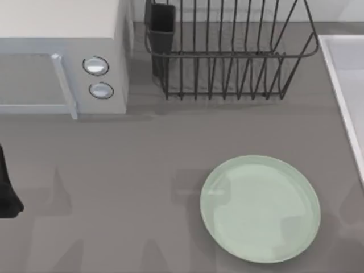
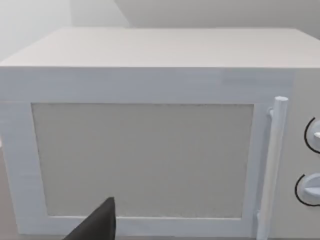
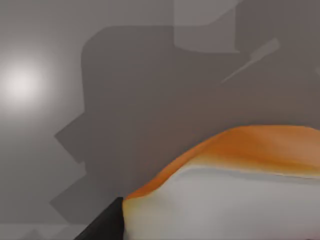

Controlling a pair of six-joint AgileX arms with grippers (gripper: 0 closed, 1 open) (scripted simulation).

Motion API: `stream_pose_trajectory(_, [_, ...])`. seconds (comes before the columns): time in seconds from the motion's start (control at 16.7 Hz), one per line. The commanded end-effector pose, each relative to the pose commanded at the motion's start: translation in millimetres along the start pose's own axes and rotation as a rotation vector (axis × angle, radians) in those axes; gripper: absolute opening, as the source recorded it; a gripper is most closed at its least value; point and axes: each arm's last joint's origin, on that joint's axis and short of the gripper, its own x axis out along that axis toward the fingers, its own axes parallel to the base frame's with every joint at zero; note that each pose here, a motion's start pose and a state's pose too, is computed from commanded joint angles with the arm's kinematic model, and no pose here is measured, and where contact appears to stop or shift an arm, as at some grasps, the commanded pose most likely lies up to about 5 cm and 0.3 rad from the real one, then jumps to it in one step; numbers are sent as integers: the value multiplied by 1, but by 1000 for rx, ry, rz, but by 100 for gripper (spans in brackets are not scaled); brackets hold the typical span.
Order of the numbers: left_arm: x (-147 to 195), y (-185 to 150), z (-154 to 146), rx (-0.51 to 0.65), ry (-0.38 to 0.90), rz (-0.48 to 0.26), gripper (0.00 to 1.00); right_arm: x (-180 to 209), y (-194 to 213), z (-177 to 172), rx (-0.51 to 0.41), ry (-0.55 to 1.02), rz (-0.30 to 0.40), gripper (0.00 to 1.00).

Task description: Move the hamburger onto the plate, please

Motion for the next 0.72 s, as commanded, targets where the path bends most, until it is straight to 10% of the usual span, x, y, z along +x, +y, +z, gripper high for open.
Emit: stream_pose_trajectory(0.72, [0, 0, 0, 0, 0, 0, 100, -81, -8, 4, 29, -7, -3, 0])
